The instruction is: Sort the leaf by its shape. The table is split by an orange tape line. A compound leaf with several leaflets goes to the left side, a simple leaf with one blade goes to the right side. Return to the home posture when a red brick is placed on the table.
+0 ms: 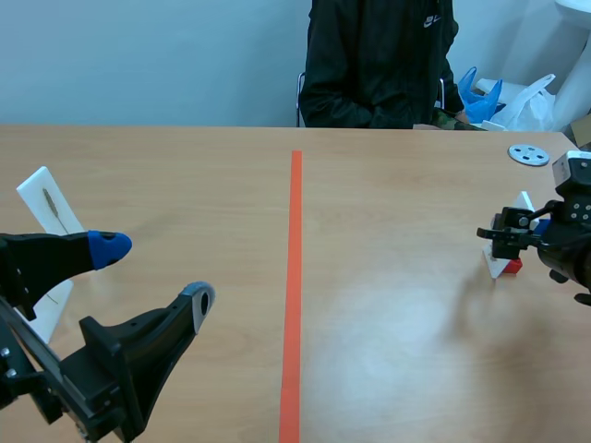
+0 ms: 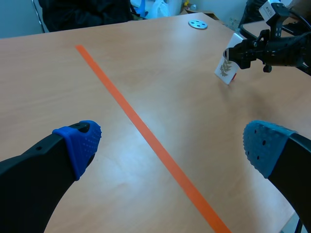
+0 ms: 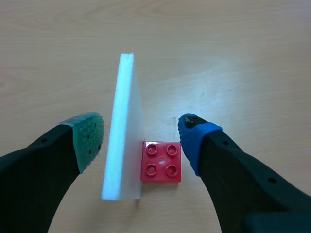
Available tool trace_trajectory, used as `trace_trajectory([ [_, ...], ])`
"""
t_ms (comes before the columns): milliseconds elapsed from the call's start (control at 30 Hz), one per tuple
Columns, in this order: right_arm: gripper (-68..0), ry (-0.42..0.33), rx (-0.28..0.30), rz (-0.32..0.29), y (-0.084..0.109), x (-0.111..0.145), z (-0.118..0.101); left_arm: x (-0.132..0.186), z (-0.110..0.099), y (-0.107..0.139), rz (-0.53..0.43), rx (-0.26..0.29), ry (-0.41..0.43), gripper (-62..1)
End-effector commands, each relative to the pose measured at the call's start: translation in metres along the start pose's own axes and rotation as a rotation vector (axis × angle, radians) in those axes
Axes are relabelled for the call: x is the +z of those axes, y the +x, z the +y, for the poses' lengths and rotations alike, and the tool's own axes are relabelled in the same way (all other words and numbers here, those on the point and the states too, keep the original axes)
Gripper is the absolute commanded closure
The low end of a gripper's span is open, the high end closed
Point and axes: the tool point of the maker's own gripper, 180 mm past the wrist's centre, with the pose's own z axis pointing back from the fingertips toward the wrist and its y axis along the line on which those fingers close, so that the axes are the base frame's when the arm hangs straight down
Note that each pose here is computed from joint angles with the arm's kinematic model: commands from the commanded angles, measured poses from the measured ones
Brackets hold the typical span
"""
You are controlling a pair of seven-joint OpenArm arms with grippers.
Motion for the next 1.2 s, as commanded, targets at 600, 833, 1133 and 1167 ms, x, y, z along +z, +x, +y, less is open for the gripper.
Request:
trace_trajectory([
  [600, -60.6, 0.198, 0.163, -0.161, 0.095, 0.051, 0.021, 0.000, -0.002, 0.009, -0.032, 0.000, -0.005, -62.3],
  [833, -67.9, 0.333, 0.254, -0.162, 0.107, 0.088, 0.066, 0.000, -0.002, 0.009, -0.031, 0.000, -0.004, -62.3],
  [1133, -67.9, 0.483, 0.282, -0.147, 0.093, 0.142, 0.121, 0.000, -0.001, 0.008, -0.026, -0.004, -0.002, -62.3],
  [1167, -67.9, 0.499, 0.284, -0.141, 0.089, 0.148, 0.125, 0.000, -0.001, 0.008, -0.025, -0.004, -0.002, -62.3],
])
